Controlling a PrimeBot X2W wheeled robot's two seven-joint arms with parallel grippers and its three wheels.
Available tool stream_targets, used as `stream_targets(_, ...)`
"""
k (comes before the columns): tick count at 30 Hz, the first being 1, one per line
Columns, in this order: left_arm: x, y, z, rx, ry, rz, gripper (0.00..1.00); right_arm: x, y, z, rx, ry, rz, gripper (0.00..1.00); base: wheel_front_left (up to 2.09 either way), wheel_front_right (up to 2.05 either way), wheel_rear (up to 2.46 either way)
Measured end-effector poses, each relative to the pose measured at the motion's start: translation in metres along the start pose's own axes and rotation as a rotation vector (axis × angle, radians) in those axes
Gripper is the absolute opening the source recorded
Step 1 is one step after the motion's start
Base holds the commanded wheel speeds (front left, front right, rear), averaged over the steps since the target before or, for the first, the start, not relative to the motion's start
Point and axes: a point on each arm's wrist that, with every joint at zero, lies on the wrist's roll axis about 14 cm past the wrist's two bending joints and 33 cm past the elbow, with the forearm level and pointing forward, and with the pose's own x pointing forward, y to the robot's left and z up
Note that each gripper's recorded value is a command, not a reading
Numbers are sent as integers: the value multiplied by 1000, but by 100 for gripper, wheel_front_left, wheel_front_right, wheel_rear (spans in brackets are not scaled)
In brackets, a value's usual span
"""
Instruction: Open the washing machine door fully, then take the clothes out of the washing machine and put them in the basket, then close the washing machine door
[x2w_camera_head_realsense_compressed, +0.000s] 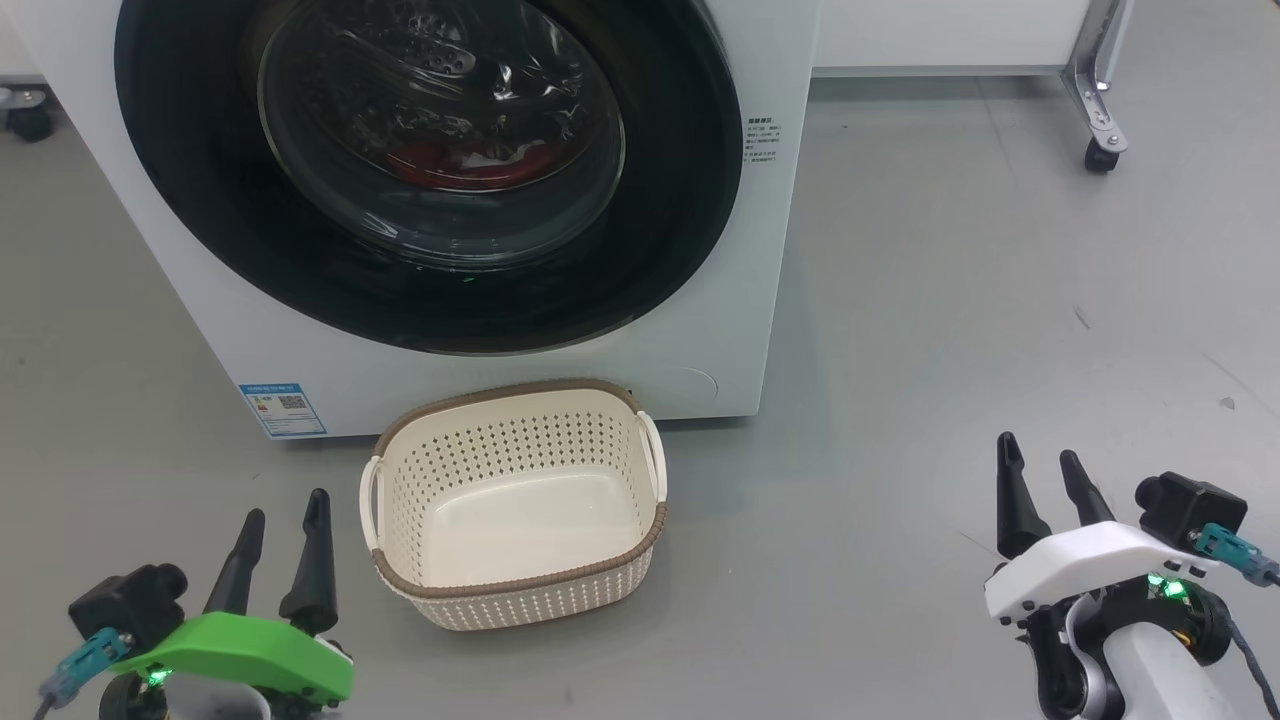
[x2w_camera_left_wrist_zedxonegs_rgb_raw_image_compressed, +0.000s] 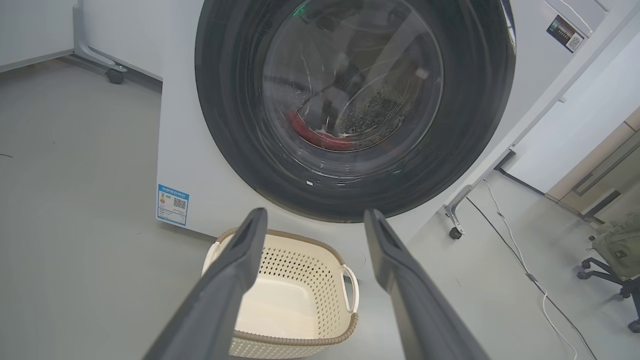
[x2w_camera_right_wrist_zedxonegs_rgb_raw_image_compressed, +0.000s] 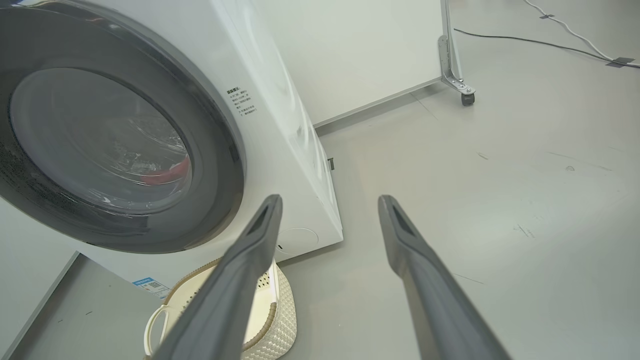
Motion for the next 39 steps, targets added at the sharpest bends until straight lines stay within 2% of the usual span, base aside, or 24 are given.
stream_targets(15, -1, -10, -11, 190, 10, -45, 100, 1, 14, -2, -201, -25, 42, 100, 0, 0, 0)
stream_targets(33, 3, -13, -17, 335, -5, -59, 100, 1, 27, -4, -426, -71, 97, 100, 0, 0, 0)
stream_targets(39, 4, -11, -19, 342, 0, -48, 100, 2, 24, -3, -419, -76, 78, 100, 0, 0, 0)
